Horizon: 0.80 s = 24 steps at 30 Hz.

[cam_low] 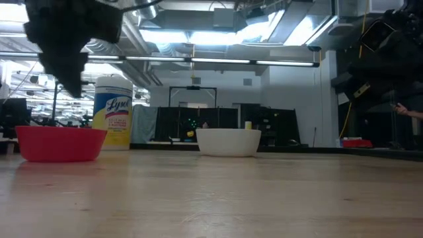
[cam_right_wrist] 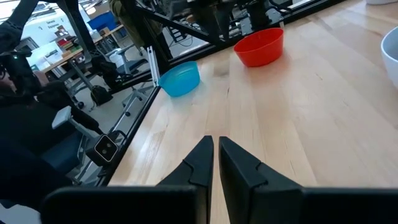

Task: Nest bowls inside each other
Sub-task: Stack the red bowl on the green bowl

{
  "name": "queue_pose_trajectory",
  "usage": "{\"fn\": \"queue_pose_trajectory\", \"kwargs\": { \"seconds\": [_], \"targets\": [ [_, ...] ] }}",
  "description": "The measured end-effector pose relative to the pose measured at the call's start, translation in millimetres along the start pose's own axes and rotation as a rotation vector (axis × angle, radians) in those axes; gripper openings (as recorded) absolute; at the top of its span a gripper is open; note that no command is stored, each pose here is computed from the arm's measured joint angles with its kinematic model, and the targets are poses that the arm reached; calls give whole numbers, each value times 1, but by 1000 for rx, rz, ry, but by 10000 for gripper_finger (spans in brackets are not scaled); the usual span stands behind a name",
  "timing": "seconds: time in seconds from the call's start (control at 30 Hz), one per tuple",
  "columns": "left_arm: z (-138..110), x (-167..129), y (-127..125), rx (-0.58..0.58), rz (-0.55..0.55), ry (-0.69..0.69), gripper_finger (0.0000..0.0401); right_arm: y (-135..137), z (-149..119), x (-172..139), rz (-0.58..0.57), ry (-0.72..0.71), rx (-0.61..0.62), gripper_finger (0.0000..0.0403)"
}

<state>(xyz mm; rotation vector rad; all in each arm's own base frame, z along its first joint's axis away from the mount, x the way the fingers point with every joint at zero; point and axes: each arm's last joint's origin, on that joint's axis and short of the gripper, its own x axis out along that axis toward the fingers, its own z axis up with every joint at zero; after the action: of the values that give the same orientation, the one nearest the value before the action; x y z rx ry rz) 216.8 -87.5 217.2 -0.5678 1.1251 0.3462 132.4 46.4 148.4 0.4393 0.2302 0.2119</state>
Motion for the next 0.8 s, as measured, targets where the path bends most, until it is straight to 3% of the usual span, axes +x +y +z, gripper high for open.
{"fn": "queue_pose_trajectory", "kwargs": {
  "seconds": [0.33, 0.8],
  "targets": [
    [-5, 11, 3, 8, 93, 58, 92, 0, 0, 0, 0, 0, -7, 29],
    [-2, 61, 5, 58, 261, 142, 91, 0, 0, 0, 8, 4, -11, 29]
  ]
}}
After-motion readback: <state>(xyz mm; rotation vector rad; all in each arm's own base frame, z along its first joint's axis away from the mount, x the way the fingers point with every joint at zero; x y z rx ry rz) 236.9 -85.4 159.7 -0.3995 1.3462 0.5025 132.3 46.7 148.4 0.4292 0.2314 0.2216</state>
